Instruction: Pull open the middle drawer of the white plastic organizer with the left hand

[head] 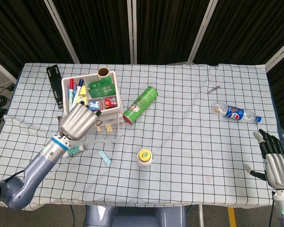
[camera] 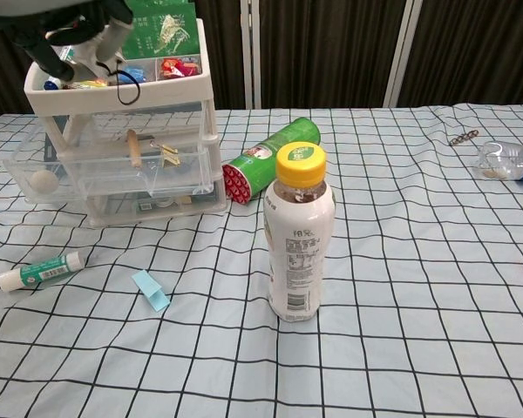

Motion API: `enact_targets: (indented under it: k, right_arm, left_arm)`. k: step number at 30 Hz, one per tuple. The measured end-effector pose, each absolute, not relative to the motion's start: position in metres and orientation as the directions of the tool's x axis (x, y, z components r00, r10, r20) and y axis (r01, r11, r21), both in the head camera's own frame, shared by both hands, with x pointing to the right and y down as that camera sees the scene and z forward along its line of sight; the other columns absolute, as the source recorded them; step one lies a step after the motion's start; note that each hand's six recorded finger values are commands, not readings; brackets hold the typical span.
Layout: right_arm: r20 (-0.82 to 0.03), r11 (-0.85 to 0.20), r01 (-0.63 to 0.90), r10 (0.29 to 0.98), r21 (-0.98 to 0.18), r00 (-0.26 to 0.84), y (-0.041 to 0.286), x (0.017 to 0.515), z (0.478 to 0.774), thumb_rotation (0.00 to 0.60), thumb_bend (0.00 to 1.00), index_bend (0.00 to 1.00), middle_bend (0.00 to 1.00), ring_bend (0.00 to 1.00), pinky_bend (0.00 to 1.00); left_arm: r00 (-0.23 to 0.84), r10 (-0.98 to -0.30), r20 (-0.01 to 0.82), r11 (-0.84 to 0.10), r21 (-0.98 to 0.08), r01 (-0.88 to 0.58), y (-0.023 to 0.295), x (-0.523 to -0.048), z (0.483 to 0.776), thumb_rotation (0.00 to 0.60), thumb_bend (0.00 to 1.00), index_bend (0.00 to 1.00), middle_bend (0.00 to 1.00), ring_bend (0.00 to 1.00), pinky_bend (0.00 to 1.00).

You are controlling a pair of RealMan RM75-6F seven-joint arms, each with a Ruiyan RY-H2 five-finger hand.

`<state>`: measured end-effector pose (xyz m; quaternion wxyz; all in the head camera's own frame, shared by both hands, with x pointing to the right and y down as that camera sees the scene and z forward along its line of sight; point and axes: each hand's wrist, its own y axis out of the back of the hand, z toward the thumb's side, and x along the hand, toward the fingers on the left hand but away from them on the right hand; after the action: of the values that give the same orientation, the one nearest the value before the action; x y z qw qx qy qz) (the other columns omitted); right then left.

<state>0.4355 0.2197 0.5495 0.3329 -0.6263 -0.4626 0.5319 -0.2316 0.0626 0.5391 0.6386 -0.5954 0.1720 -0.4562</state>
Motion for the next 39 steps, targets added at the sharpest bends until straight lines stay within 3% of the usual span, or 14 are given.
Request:
enact_targets:
  k: [8, 14, 22, 29, 39]
  right_arm:
    - [-0.359, -0.353, 0.218, 0.933, -0.91, 0.015, 0.222, 0.432, 0.55, 0.6, 0.08, 0.0, 0.0, 0.0, 0.0]
    - [-0.366, -0.362, 0.209, 0.93, -0.908, 0.019, 0.223, 0.429, 0.554, 0.6, 0.08, 0.0, 0.0, 0.0, 0.0]
    - [-0.364, -0.359, 0.213, 0.931, -0.909, 0.019, 0.223, 0.429, 0.552, 0.6, 0.08, 0.0, 0.0, 0.0, 0.0]
    - [-0.362, -0.357, 0.217, 0.932, -0.909, 0.018, 0.223, 0.43, 0.551, 0.6, 0.08, 0.0, 0.0, 0.0, 0.0]
    - [-0.369, -0.365, 0.206, 0.929, -0.908, 0.021, 0.224, 0.428, 0.554, 0.6, 0.08, 0.0, 0.0, 0.0, 0.0]
  left_arm:
    - [0.359, -0.892, 0.275, -0.221, -0.957, 0.186, 0.079, -0.293, 0.527, 0.6, 0.34, 0.6, 0.83, 0.74, 0.66]
    - [0.213, -0.935, 0.282, -0.269, -0.959, 0.092, 0.1, -0.337, 0.539, 0.6, 0.35, 0.61, 0.84, 0.75, 0.66]
    - [0.068, -0.934, 0.35, -0.355, -0.931, -0.082, 0.127, -0.362, 0.575, 0.6, 0.35, 0.61, 0.84, 0.75, 0.66]
    - [-0.001, -0.929, 0.37, -0.362, -0.91, -0.199, 0.139, -0.369, 0.591, 0.6, 0.35, 0.6, 0.84, 0.75, 0.66]
    - [-0.049, -0.917, 0.396, -0.367, -0.886, -0.284, 0.149, -0.38, 0.622, 0.6, 0.34, 0.49, 0.83, 0.75, 0.66]
